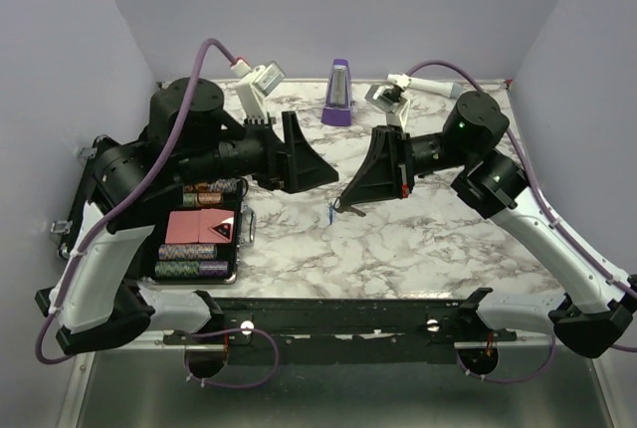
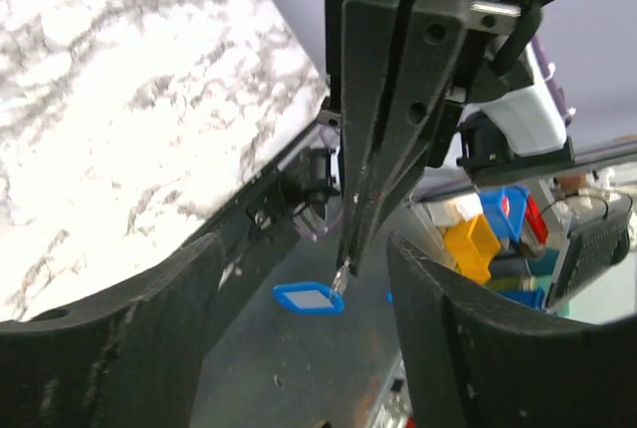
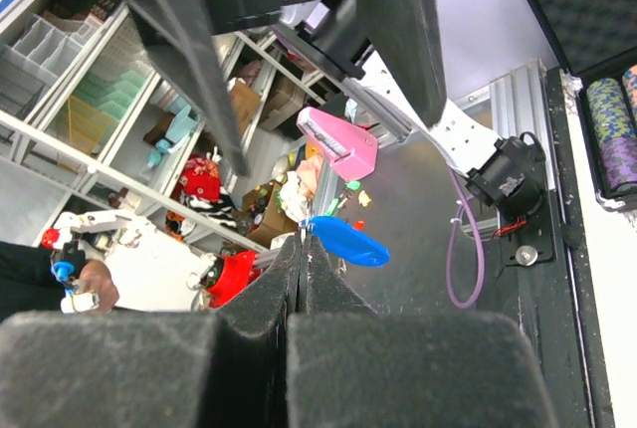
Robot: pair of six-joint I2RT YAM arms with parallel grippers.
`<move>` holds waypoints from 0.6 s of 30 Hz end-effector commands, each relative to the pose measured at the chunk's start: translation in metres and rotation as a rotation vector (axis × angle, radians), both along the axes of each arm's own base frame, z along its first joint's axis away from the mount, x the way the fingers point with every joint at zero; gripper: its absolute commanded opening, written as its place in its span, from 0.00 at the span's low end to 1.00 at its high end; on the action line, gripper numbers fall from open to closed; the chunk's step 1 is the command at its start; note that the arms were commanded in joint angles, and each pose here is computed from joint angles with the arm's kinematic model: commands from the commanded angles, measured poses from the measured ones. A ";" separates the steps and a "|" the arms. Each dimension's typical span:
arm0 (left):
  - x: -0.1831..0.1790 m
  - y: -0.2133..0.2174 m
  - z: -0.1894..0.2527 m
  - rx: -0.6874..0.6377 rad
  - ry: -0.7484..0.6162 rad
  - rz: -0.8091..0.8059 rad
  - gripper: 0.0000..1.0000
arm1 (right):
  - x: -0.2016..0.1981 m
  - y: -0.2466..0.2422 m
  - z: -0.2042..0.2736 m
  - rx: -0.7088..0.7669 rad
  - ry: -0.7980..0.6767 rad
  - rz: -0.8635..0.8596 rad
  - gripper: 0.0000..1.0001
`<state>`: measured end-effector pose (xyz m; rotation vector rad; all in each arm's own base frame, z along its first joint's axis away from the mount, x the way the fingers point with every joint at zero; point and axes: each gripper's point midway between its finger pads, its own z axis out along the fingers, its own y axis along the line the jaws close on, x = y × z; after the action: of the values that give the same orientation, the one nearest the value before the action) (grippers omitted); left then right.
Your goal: Remove the keys from the keyring
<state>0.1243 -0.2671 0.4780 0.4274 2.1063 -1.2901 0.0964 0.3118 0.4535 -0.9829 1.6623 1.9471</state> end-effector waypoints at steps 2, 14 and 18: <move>0.005 0.027 0.031 -0.157 -0.137 0.125 0.79 | 0.016 0.009 -0.012 0.000 -0.007 -0.079 0.01; 0.054 0.068 -0.009 0.029 -0.236 0.252 0.80 | 0.099 0.068 -0.085 -0.162 0.219 -0.238 0.01; 0.079 0.069 -0.003 0.011 -0.226 0.228 0.78 | 0.116 0.084 -0.096 -0.205 0.302 -0.239 0.01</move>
<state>0.1802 -0.1925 0.4763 0.2275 1.9031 -1.0256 0.1962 0.3825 0.3577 -0.6389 2.0060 1.8567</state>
